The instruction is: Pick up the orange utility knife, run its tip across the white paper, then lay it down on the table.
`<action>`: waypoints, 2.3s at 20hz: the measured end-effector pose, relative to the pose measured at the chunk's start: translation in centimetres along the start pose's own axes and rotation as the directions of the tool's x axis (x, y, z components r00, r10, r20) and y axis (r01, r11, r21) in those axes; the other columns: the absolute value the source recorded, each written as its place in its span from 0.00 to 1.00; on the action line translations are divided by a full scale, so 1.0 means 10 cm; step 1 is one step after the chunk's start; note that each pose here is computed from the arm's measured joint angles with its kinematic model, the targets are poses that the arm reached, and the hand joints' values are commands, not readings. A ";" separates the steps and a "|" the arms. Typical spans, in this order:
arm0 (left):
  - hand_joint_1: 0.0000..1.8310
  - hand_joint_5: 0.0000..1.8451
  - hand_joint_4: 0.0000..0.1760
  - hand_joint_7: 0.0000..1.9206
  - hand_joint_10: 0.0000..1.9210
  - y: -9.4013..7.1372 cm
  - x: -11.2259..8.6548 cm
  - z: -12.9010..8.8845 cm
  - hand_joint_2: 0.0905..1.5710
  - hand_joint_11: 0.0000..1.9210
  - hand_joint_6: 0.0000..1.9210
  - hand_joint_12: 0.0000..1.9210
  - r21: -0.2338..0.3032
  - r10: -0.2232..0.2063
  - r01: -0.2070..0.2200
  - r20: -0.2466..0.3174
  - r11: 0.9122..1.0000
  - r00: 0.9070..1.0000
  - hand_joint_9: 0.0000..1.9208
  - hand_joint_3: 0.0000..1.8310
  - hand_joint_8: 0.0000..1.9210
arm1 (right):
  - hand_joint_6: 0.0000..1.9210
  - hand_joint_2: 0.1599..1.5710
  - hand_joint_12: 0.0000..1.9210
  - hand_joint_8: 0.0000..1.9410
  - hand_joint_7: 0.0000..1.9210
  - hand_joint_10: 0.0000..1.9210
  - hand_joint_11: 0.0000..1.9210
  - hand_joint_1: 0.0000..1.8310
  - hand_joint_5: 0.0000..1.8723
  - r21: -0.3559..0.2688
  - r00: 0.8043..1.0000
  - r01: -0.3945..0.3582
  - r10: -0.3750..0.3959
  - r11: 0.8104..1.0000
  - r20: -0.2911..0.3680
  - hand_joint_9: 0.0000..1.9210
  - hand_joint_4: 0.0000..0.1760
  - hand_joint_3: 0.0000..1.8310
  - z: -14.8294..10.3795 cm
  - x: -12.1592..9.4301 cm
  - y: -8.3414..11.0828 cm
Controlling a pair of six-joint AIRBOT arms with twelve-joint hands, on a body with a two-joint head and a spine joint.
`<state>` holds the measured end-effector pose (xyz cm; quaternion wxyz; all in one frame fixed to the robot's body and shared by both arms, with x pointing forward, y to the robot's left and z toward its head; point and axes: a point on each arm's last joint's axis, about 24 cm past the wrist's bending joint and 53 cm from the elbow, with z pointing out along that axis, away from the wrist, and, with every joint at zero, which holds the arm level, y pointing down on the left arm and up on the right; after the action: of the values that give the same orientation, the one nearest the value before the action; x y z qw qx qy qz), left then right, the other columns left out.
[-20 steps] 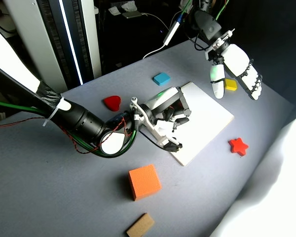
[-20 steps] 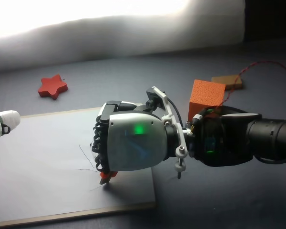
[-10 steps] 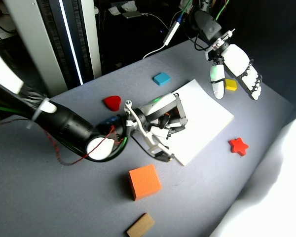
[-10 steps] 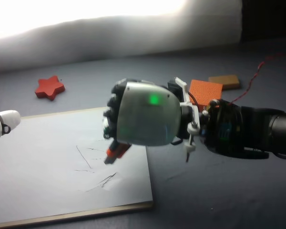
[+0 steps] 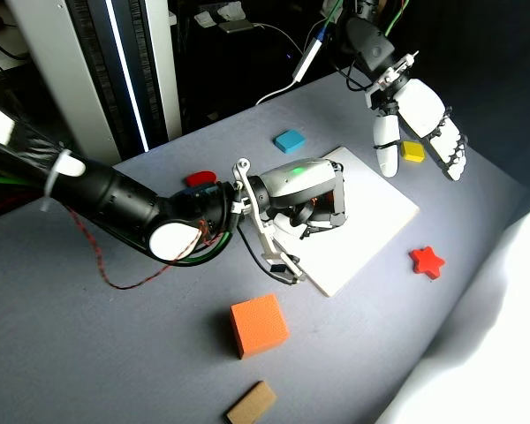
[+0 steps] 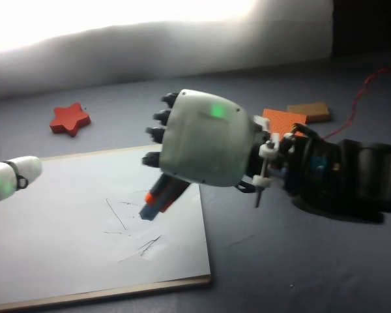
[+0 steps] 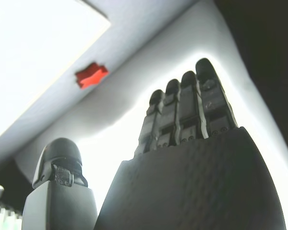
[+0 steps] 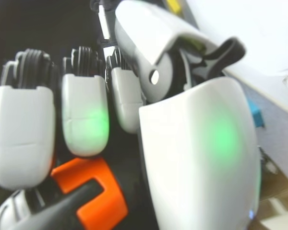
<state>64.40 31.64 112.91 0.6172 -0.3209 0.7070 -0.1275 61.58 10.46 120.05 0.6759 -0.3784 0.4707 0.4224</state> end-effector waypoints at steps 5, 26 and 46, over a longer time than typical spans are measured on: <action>0.00 0.00 0.00 0.01 0.00 -0.45 0.23 -0.11 0.69 0.00 0.00 0.14 0.117 0.041 -0.032 -0.078 0.993 0.996 0.02 0.00 0.00 | 1.00 0.60 1.00 1.00 0.84 1.00 0.93 0.79 0.78 0.136 0.949 -0.230 0.253 0.964 -0.190 0.89 1.00 0.32 -0.25 0.24 -0.02; 0.00 0.00 0.00 0.02 0.00 -1.11 0.86 -0.58 0.69 0.00 0.00 0.13 0.288 0.055 0.011 -0.221 0.958 0.974 0.02 0.00 0.00 | 0.80 0.62 1.00 0.88 0.37 1.00 0.37 0.62 0.35 0.313 0.866 -0.268 0.370 0.911 -0.336 0.39 0.00 0.31 -0.86 0.56 -0.19; 0.05 0.28 0.00 0.33 0.20 -1.60 0.79 -0.79 0.79 0.01 0.06 0.74 0.379 0.017 0.077 -0.237 0.922 0.971 0.29 0.00 0.06 | 0.07 0.72 0.65 0.06 0.33 0.09 0.00 0.07 0.25 0.551 0.716 -0.363 0.603 0.751 -0.351 0.30 0.00 0.00 -1.90 0.12 -0.06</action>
<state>61.36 12.89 117.49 0.5779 -0.1866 0.7312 -0.3109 56.34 -6.74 113.84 0.4555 -0.1704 0.7989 0.3539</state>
